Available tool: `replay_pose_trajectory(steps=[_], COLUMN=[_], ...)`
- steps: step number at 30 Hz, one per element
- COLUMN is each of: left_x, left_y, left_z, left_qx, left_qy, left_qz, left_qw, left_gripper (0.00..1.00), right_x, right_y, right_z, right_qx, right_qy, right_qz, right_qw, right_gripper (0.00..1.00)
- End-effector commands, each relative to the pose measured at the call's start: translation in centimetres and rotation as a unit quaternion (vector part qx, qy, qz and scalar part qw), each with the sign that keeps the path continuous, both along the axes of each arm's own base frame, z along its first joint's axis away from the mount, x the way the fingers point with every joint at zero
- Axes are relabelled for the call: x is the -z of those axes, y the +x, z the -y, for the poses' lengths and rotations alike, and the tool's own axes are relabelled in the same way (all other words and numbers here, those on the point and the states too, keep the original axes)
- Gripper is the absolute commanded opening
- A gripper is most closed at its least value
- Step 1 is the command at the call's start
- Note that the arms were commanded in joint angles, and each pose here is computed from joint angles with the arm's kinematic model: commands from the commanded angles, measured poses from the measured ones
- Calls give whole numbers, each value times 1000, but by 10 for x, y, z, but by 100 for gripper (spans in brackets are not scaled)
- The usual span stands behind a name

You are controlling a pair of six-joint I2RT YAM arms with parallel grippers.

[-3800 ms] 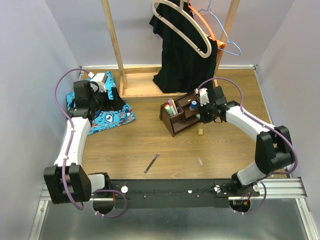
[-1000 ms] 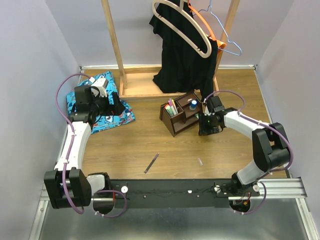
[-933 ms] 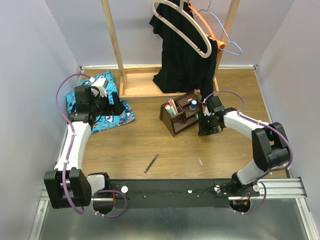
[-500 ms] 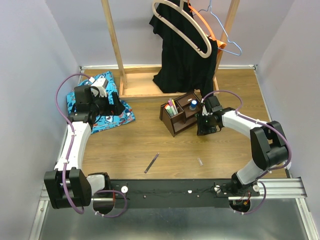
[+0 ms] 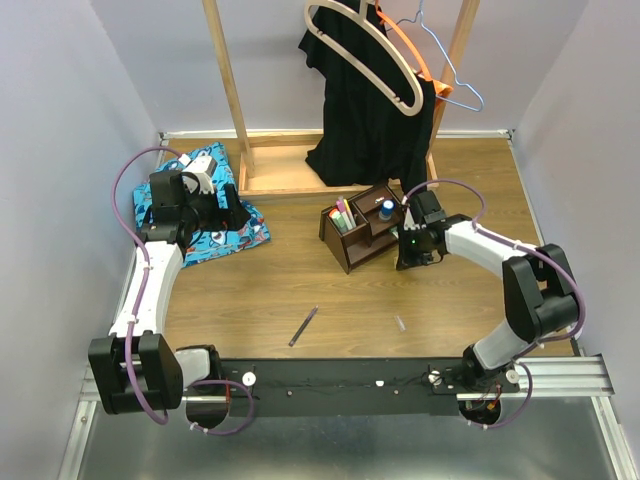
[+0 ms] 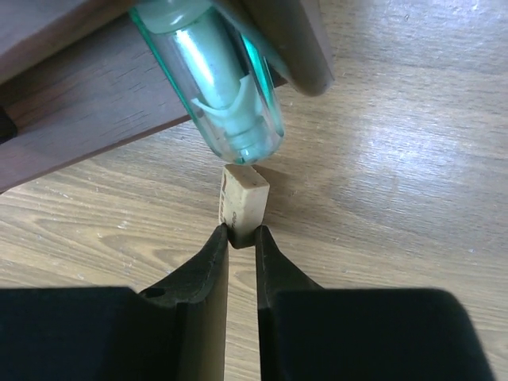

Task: Sort the stationery into containers
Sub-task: Pick up the stationery from the center of the board, then place the stationery in the storage box.

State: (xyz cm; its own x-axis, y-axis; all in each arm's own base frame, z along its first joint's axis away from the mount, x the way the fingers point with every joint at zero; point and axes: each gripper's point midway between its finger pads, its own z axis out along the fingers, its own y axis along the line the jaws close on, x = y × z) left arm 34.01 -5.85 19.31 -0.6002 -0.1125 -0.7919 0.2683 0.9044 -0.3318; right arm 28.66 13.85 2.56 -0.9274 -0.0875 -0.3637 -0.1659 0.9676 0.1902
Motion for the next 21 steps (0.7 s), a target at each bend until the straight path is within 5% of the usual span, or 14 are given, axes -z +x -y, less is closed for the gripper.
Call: replay_pose_trajectory(steps=[1, 21], left_x=[-9, -18], left_y=[9, 16], left_z=[-4, -3], left_qx=[-8, -8], left_qy=[4, -2], left_qz=[17, 23], left_qw=[1000, 1000], left_gripper=[99, 99], right_x=[-25, -70], right_y=[2, 10], right_z=[-5, -32], right_qx=[-22, -133], right_qy=[16, 69], right_qz=[24, 86], right_qw=[999, 985], right_gripper=[1, 1])
